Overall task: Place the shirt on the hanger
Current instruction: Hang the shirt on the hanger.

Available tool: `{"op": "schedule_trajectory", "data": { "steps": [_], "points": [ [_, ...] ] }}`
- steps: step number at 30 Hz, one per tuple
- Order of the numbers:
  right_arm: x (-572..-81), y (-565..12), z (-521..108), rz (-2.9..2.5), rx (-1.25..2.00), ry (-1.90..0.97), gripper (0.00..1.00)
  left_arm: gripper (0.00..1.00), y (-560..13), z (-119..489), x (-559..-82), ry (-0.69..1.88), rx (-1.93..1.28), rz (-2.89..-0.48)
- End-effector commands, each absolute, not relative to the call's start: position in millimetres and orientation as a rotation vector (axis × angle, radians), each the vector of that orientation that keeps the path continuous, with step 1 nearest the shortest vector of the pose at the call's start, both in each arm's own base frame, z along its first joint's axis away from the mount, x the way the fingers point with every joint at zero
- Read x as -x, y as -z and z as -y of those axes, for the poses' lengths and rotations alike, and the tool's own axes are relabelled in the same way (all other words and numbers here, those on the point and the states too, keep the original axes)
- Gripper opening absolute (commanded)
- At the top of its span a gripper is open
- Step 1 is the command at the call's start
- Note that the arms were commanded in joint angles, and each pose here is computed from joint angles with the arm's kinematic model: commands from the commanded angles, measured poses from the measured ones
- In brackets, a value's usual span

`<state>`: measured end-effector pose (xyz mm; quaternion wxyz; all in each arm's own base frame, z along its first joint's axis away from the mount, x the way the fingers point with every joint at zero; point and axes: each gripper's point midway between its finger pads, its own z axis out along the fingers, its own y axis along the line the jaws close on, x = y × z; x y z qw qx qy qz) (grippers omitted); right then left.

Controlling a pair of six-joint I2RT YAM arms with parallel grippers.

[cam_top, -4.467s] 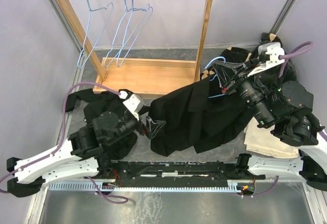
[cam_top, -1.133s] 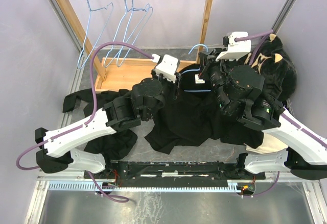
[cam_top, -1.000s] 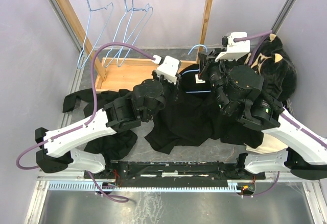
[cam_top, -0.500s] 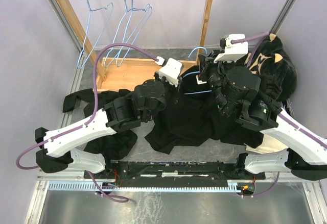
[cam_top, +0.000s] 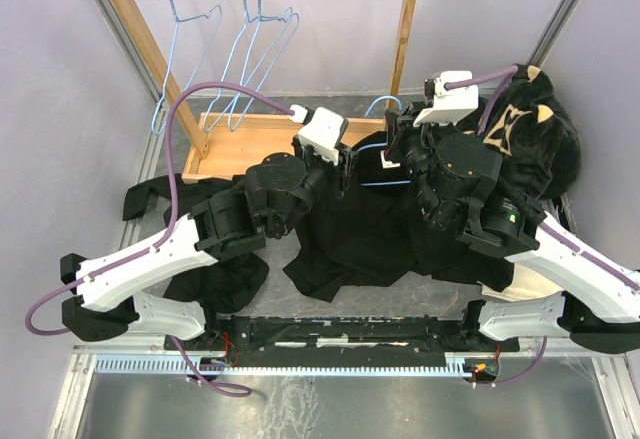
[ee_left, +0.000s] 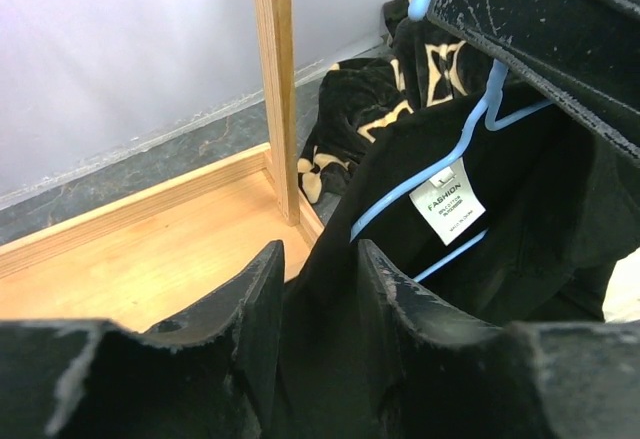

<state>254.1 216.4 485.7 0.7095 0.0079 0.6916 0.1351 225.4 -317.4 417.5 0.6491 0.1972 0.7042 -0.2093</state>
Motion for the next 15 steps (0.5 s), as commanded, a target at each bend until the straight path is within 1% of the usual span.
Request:
{"op": "schedule_trajectory", "data": {
  "steps": [1,4,8,12,13,15],
  "points": [
    [-251.7,-498.6,-209.3,-1.501,-0.065,-0.337,0.0,0.37,-447.8,305.7,-222.2,0.541,-0.361,-1.552],
    [-252.4,-497.1,-211.1,-1.504,-0.062,-0.334,0.0,0.29,-445.6,304.8,-221.8,0.54,-0.363,-1.557],
    [-252.9,-496.1,-213.3,-1.506,-0.06,-0.339,0.0,0.28,-442.2,305.3,-220.6,0.545,-0.37,-1.562],
    [-252.6,-496.0,-213.2,-1.507,-0.059,-0.339,0.0,0.48,-439.6,307.1,-219.0,0.567,-0.366,-1.562],
    [-252.5,-496.1,-213.5,-1.507,-0.058,-0.341,0.0,0.5,-439.2,307.9,-218.5,0.573,-0.366,-1.56],
    [-252.3,-496.2,-213.1,-1.507,-0.057,-0.341,0.0,0.51,-438.4,308.1,-218.6,0.577,-0.364,-1.557]
  ]
}}
